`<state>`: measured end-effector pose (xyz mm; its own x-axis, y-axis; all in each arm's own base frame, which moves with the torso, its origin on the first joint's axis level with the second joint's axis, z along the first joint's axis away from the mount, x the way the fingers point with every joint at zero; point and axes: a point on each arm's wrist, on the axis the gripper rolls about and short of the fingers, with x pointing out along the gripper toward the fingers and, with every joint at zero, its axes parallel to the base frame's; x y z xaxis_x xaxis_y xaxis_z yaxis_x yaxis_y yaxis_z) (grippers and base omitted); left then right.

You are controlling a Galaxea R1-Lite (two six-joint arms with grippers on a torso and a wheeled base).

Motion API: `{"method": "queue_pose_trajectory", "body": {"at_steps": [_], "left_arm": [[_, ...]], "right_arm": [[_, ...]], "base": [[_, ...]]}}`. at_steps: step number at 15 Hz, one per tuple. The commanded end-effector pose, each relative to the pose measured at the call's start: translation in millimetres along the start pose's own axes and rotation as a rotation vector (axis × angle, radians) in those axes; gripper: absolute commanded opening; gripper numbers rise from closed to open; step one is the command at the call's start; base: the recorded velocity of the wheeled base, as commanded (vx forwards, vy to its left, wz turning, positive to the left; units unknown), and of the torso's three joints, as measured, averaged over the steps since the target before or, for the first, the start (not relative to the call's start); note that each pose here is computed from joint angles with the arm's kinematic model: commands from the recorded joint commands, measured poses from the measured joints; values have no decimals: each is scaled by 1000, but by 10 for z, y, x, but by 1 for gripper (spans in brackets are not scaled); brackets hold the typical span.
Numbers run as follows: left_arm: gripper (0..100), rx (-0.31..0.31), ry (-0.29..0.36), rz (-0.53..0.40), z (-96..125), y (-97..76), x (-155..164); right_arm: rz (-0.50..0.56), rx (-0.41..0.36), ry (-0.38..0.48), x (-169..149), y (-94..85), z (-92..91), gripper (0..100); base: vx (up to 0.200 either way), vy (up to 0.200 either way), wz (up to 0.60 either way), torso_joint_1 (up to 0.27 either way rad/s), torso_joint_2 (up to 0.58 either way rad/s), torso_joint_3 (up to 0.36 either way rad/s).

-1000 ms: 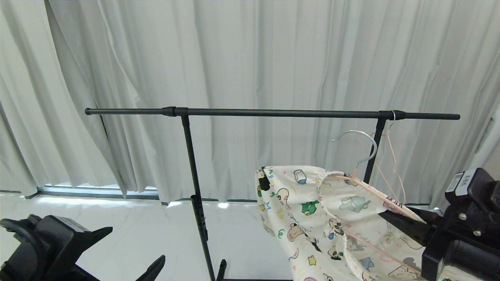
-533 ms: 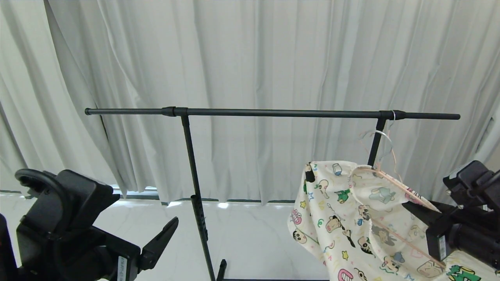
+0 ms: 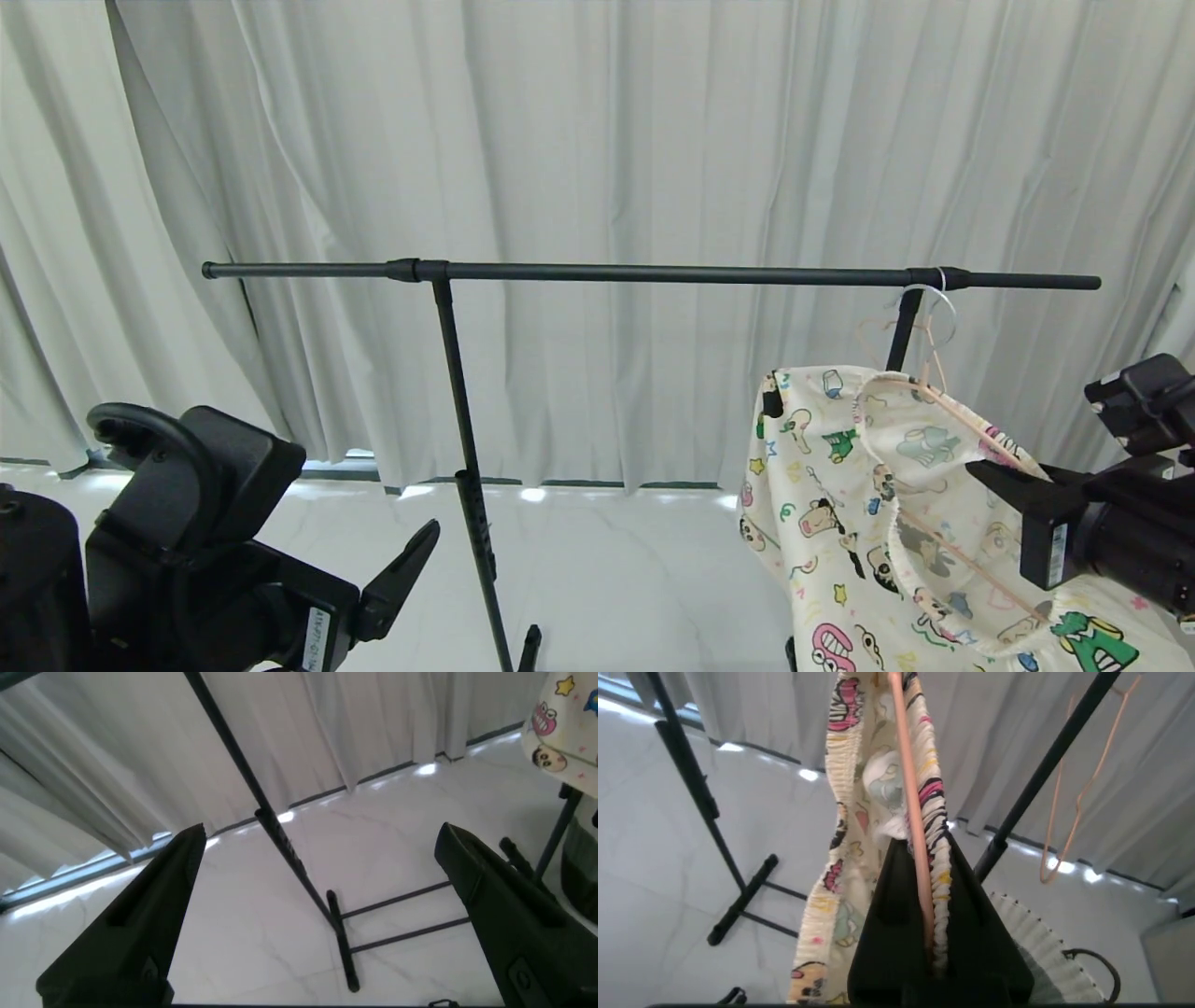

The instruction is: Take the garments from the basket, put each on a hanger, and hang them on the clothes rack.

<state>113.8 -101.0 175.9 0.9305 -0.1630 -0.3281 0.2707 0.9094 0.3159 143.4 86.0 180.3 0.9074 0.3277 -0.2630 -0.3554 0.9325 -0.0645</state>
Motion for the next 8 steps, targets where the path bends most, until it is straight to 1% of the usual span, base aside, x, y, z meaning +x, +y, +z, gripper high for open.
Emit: {"method": "queue_pose_trajectory", "body": {"at_steps": [1,5,6,8], "left_arm": [[100,2,4,0,-8,-4,6],[100,3,8,0,-21,-6,7],[100,6,11,-2,-30,-11,9],[100,9,15,-3,-43,-13,9]], "right_arm": [[0,-3,11,29,7,-11,0],[0,10,2,82,18,24,0],[0,11,-12,139,30,35,0],[-2,11,-12,225,49,23,0]], "base": [[200,0,0,-17,7,7],[200,0,0,7,7,0],[200,0,0,2,7,-2],[200,0,0,5,0,7]]}}
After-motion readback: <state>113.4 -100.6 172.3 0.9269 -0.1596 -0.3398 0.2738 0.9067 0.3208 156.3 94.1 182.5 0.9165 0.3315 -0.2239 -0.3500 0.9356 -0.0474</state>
